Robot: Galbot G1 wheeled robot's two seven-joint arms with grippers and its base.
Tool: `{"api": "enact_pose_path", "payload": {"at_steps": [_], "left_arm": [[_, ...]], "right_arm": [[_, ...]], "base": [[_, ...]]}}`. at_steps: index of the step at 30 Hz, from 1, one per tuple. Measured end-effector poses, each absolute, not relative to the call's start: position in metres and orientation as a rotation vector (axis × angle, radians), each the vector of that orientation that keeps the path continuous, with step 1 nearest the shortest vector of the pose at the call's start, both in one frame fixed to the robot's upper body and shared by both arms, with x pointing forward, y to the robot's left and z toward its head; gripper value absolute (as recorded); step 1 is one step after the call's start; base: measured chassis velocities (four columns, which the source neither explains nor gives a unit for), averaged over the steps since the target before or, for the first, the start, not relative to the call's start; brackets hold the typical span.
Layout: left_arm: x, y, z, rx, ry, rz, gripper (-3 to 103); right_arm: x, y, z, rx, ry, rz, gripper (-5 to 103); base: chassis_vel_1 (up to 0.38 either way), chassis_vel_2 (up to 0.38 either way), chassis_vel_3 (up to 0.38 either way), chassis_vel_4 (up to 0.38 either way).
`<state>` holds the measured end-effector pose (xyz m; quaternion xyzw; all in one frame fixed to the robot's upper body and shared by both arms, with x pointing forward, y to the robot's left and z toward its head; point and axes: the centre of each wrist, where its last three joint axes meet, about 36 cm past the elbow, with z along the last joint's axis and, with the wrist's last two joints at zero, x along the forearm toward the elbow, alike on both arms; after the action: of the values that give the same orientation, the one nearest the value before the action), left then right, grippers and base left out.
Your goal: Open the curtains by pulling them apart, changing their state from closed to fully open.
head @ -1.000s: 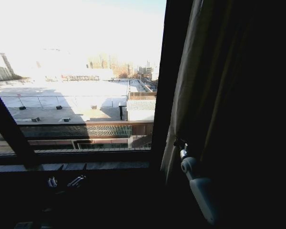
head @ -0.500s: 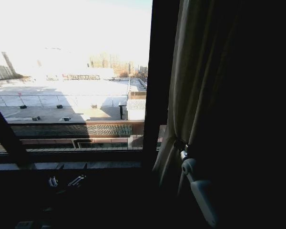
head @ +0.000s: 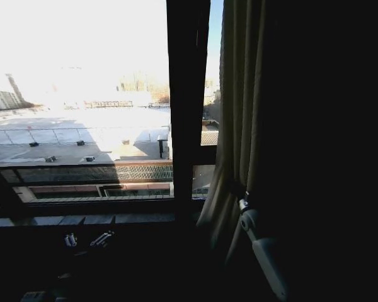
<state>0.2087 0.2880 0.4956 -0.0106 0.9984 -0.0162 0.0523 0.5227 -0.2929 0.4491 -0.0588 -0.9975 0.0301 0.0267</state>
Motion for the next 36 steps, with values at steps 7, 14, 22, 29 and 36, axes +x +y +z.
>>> {"api": "enact_pose_path", "payload": {"at_steps": [7, 14, 22, 29, 36], "left_arm": [[0.209, 0.288, 0.496, -0.029, 3.031, -0.048, 100], [0.208, 0.286, 0.495, -0.028, 3.023, -0.059, 100], [0.208, 0.287, 0.495, -0.032, 3.019, -0.06, 100], [0.21, 0.287, 0.496, -0.035, 3.011, -0.069, 100], [0.219, 0.29, 0.498, -0.095, 3.034, -0.116, 100]], "right_arm": [[0.535, -0.347, 0.454, -0.534, -2.99, 0.077, 0], [0.544, -0.383, 0.464, -0.826, -2.897, 0.029, 0], [0.549, -0.397, 0.467, -0.966, -2.847, 0.024, 0], [0.517, -0.358, 0.476, -0.646, -2.977, 0.071, 13], [0.411, -0.274, 0.5, 0.033, -2.982, 0.005, 51]], "base": [[0.042, 0.021, -0.041, -0.029], [0.0, 0.0, 0.0, 0.0], [0.0, 0.0, 0.0, 0.0], [0.0, 0.0, 0.0, 0.0], [0.0, 0.0, 0.0, 0.0]]}}
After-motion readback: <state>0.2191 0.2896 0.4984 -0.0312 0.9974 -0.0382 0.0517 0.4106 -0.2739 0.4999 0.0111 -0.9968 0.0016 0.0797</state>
